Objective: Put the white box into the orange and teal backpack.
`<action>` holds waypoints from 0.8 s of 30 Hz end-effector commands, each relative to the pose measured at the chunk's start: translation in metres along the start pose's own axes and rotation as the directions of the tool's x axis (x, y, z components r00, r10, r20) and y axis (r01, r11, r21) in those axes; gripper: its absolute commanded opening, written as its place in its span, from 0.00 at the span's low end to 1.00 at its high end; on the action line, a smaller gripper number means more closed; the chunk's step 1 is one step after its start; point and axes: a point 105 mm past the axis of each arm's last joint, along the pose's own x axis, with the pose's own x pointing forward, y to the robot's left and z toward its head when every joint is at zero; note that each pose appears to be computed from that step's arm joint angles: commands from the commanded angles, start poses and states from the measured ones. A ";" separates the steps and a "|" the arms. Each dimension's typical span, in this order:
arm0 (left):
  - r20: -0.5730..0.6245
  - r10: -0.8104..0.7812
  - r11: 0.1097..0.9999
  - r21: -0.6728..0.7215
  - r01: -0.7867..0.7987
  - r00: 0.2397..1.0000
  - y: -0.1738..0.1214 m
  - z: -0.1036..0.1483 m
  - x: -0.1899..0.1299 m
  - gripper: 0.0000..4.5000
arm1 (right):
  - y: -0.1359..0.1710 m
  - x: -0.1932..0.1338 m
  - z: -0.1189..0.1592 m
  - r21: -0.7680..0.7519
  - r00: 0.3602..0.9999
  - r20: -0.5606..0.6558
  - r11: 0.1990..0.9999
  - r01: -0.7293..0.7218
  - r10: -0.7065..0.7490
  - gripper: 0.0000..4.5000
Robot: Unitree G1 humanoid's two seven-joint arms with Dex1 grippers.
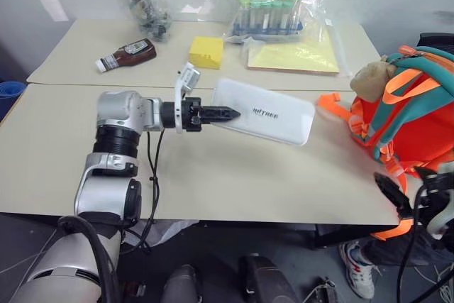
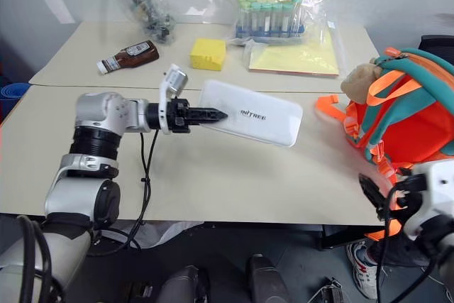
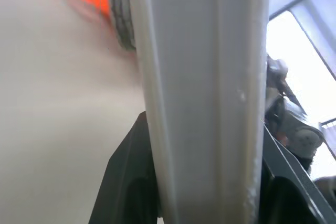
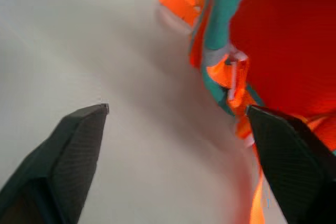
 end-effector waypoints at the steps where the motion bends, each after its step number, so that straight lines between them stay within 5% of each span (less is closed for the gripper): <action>1: 0.035 -0.094 0.991 0.103 0.091 0.995 -0.022 0.011 -0.002 0.32 | -0.002 0.021 0.004 0.071 0.999 0.022 0.997 0.031 -0.033 1.00; 7: 0.049 -0.109 0.977 0.189 0.098 0.993 -0.028 0.015 -0.002 0.32 | 0.003 0.082 0.028 0.352 0.992 0.128 0.935 -0.038 -0.008 1.00; 11: 0.062 -0.064 0.976 0.213 0.050 0.996 -0.022 0.016 -0.004 0.32 | 0.008 0.104 0.041 0.296 0.989 0.148 0.953 -0.059 0.015 1.00; 19: 0.239 -0.131 0.951 0.303 0.054 0.962 -0.041 0.049 -0.024 0.32 | 0.031 0.101 0.050 0.032 0.951 0.238 0.976 -0.213 0.200 0.47; 24: 0.277 -0.122 0.937 0.350 0.018 0.953 -0.045 0.061 -0.039 0.32 | 0.088 0.063 0.067 -0.070 0.762 0.267 0.800 -0.596 0.590 0.12</action>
